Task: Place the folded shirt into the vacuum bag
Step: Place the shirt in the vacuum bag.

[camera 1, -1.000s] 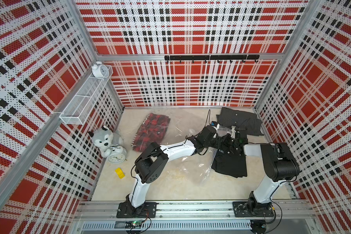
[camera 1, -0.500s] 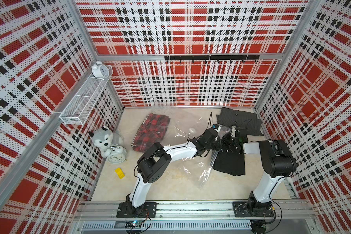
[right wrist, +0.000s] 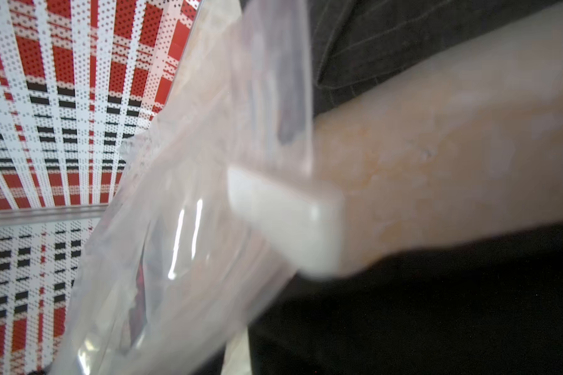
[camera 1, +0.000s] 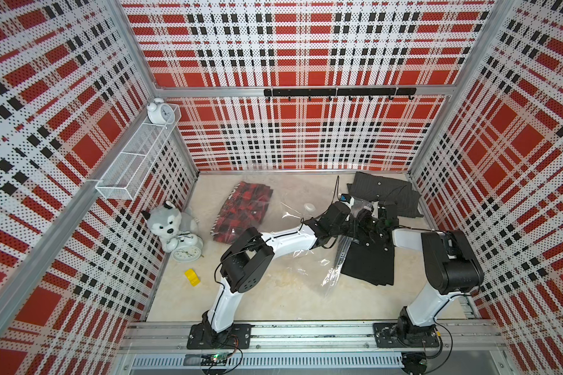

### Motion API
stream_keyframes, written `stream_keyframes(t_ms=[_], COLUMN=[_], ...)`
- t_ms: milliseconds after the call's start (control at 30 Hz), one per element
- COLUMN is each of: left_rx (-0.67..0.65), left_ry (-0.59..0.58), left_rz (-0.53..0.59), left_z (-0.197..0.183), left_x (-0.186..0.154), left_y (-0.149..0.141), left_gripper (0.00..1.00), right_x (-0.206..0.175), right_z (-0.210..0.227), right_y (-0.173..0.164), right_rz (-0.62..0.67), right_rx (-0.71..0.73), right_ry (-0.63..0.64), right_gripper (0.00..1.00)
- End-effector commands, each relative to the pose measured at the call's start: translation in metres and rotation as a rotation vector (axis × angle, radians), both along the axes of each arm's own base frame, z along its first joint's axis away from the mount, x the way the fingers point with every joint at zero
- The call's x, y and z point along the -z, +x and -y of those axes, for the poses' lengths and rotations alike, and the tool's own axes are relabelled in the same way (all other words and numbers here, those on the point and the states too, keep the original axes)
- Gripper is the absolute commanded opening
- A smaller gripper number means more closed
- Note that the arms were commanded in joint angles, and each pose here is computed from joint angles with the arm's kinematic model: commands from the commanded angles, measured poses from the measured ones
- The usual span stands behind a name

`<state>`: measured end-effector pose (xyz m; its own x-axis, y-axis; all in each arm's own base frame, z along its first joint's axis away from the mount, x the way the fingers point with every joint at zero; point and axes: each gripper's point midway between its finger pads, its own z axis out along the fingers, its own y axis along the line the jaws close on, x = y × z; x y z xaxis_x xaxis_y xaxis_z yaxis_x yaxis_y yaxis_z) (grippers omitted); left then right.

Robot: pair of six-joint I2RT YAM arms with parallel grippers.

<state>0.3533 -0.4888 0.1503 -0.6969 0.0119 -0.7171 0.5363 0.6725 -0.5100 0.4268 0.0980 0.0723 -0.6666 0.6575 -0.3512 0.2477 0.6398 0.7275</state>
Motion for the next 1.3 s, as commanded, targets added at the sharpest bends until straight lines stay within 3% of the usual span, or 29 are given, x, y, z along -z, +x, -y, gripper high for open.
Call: stream_keyframes(t_ms=[0, 167, 467, 767, 800, 833, 1067, 1167, 1267], left_rx=[-0.003, -0.001, 0.001, 0.002, 0.004, 0.004, 0.008, 0.01, 0.011], left_ry=[-0.049, -0.052, -0.044, -0.036, -0.034, -0.034, -0.027, -0.027, -0.029], left_rz=[0.023, 0.014, 0.004, 0.003, 0.003, 0.004, -0.014, -0.015, -0.02], left_z=[0.007, 0.01, 0.018, 0.024, 0.025, 0.027, 0.032, 0.031, 0.029], left_x=[-0.013, -0.009, 0.001, 0.009, 0.01, 0.011, 0.024, 0.024, 0.023], left_y=[0.009, 0.013, 0.02, 0.031, 0.032, 0.034, 0.041, 0.04, 0.035], left_gripper=[0.0, 0.0, 0.0, 0.0, 0.0, 0.0, 0.0, 0.0, 0.0], right_x=[-0.011, -0.016, -0.039, -0.066, -0.064, -0.027, 0.004, 0.016, 0.028], right_z=[0.006, 0.016, 0.041, 0.111, 0.118, 0.126, 0.137, 0.125, 0.104], right_y=[-0.016, -0.036, -0.074, -0.106, -0.111, -0.141, -0.17, -0.177, -0.182], right_rz=[0.016, 0.015, 0.047, 0.151, 0.155, -0.017, -0.128, -0.141, -0.122], right_rx=[-0.021, -0.027, -0.009, 0.206, 0.234, 0.252, 0.331, 0.296, 0.24], right_ry=[-0.072, -0.071, -0.109, -0.15, -0.153, -0.2, -0.182, -0.128, -0.025], right_gripper=[0.69, 0.78, 0.84, 0.84, 0.84, 0.92, 0.98, 0.97, 0.88])
